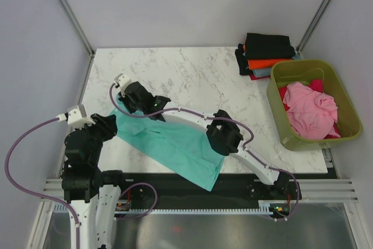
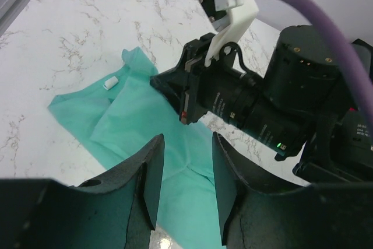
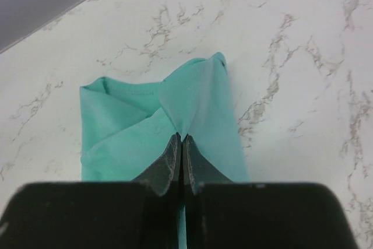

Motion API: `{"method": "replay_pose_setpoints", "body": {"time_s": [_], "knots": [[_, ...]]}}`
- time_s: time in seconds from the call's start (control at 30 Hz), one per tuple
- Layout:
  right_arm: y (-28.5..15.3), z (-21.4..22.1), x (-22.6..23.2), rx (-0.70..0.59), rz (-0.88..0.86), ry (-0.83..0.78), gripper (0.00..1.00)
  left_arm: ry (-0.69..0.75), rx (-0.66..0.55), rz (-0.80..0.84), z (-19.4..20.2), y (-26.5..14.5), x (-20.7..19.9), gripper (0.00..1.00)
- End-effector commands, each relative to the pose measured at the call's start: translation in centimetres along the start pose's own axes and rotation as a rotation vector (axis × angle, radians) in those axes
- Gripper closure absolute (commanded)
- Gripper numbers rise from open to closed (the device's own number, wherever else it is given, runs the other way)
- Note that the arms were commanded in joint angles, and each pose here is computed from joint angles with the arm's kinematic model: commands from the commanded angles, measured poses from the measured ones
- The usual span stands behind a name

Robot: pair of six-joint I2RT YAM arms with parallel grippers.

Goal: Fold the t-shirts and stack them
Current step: Fold the tshirt

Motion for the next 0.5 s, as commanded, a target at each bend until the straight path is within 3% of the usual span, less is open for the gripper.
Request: {"method": "replay_pose_setpoints", "body": {"time_s": [0.0, 0.17, 0.3, 0.47], "knots": [[-1.6, -4.7, -3.1, -0.124, 0.075, 0.0, 0.96, 0.021, -0.01, 0.014, -0.2, 0.1, -0.1, 0.54], [0.5, -2.2, -2.6, -0.102, 0.08, 0.005, 0.96, 0.019, -0.013, 0.013, -0.3, 0.1, -0.1, 0.54], [2.2, 0.0, -3.8, -0.07, 0.195, -0.012, 0.95, 0.019, -0.011, 0.01, -0.3, 0.1, -0.1, 0.54], [3.4, 0.1, -5.5, -0.148, 0.212, -0.042, 0.9, 0.018, -0.01, 0.007, -0.3, 0.2, 0.0, 0.54]]}}
Point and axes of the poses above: each gripper's point midway between its finger pads, its own y axis out along the fingers, its own x axis along the line the jaws close on, z = x × y, the point moved 7 cm from there along -y, back along the fingers, and after that the axes turned 15 degrees about -y, right-handed, at the moved point
